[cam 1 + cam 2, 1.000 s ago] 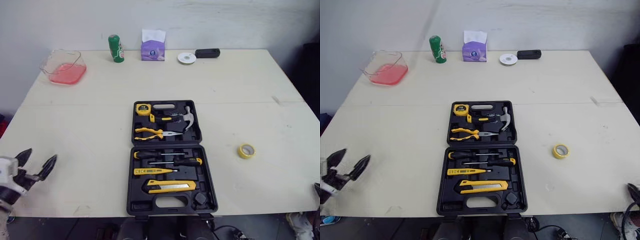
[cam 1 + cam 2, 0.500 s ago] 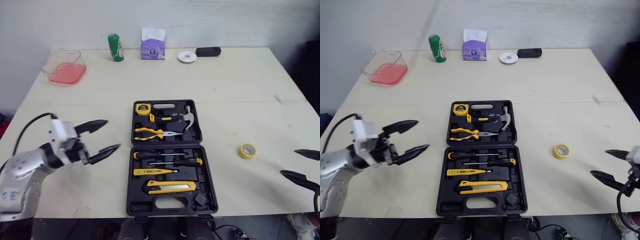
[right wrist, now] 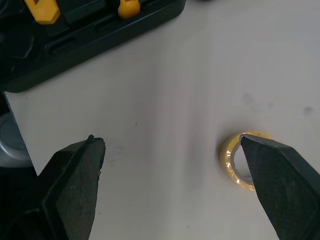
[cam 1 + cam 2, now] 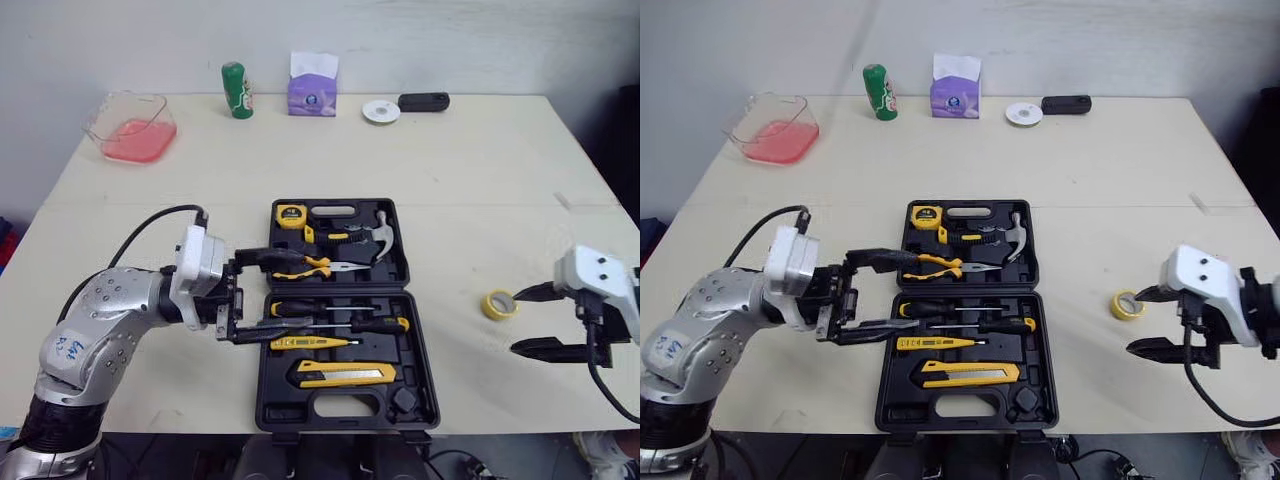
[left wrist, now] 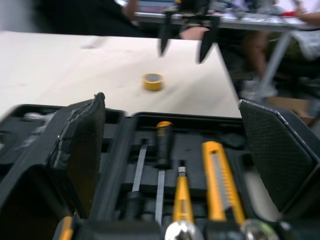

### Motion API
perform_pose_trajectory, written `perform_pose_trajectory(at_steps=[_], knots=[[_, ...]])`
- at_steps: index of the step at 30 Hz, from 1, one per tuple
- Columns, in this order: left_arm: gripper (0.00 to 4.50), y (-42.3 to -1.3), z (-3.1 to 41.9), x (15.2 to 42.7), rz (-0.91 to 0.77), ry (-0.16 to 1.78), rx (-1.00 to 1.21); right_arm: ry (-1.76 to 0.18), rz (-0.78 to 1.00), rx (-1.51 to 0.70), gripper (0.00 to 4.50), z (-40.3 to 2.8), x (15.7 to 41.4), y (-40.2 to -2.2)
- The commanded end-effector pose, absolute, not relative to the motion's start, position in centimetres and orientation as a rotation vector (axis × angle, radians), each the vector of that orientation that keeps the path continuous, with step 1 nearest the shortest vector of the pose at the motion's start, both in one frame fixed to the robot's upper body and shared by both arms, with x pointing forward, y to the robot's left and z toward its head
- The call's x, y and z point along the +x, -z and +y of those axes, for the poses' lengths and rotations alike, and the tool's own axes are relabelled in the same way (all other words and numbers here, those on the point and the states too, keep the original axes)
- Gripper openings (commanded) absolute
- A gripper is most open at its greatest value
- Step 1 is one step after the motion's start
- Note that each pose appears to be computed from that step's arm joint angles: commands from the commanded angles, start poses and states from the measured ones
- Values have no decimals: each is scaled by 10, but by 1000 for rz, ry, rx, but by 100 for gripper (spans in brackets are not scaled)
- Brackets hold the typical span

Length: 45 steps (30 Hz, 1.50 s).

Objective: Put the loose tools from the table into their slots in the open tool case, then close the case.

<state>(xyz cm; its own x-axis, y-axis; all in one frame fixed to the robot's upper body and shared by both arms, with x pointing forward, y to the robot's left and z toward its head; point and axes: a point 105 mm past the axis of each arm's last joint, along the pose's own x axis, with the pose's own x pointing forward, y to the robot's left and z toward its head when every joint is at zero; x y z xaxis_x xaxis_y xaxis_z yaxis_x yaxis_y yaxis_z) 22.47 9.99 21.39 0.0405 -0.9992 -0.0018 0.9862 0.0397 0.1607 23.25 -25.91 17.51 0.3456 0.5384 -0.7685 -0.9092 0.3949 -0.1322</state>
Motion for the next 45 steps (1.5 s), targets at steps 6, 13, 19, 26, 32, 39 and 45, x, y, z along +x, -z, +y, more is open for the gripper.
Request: perform_pose_trajectory(at_steps=[6,13,19,26,32,39,45], knots=[[446,-224,85,206,-177,1598,155,-1012,760,-740,450,-260,250,-173],[446,-220,85,203,-166,1603,164,-1011,780,-754,450,-262,263,-163],[446,-218,83,200,-173,1616,191,-997,811,-756,450,-264,269,-152],[446,-220,81,197,-175,1630,200,-1006,816,-751,450,-262,271,-148],[446,-220,81,195,-171,1640,208,-982,845,-771,450,-266,276,-138],[446,-219,82,196,-173,1643,217,-998,815,-779,450,-259,281,-141],[450,-214,83,195,-136,1655,203,-975,831,-802,394,-263,284,-136]])
